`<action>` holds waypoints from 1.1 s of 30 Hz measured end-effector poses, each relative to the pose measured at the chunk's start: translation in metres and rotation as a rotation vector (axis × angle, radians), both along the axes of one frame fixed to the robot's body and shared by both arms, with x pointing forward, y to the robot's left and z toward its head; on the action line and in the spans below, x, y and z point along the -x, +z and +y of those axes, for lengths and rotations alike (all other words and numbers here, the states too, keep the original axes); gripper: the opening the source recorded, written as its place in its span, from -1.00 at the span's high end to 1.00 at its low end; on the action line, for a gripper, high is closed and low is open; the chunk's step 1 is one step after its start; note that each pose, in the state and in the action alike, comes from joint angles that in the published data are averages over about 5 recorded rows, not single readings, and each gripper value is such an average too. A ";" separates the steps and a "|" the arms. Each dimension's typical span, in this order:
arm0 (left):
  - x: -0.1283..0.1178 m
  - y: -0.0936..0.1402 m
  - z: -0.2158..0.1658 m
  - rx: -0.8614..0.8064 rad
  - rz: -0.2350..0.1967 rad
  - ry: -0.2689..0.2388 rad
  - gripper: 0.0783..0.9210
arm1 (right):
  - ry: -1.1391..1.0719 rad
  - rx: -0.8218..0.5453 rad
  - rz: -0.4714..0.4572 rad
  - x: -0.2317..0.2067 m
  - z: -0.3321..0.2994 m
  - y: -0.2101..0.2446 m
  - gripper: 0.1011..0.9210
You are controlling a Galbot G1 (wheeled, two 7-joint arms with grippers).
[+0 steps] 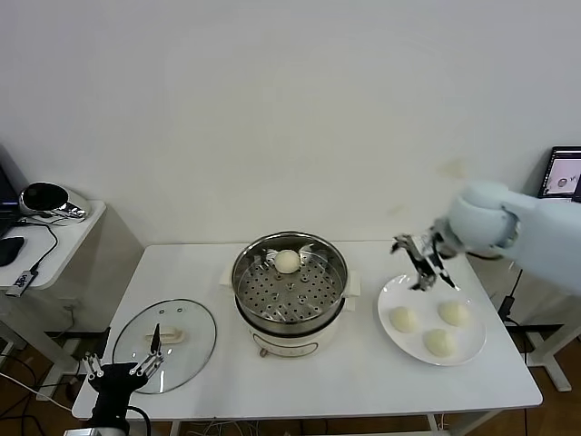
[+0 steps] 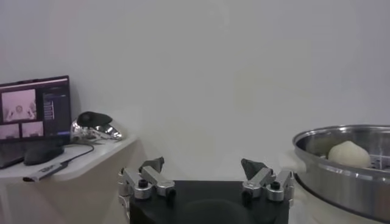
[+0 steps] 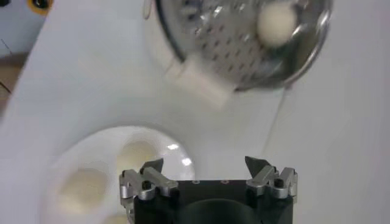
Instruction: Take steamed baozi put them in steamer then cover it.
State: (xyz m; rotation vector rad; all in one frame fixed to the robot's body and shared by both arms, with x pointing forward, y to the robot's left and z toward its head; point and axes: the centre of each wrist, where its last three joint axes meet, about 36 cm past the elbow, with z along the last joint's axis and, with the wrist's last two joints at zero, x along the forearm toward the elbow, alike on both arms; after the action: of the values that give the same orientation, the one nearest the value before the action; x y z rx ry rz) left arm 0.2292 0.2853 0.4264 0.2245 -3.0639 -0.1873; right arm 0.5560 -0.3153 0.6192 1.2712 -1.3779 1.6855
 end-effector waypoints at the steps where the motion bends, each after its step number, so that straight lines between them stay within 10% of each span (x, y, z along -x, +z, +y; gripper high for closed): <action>1: 0.000 0.000 0.000 -0.001 0.001 0.002 -0.77 | -0.012 0.000 0.006 0.001 -0.004 -0.006 -0.76; 33: 0.002 -0.001 0.011 -0.019 0.008 0.046 -0.77 | -0.136 -0.015 0.128 -0.048 -0.025 -0.158 -0.76</action>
State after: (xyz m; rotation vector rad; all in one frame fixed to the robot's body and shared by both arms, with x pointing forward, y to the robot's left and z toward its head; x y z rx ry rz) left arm 0.2275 0.2965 0.4254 0.2944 -3.0469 -0.2140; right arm 0.6042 -0.3404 0.4616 1.2422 -1.3706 1.4794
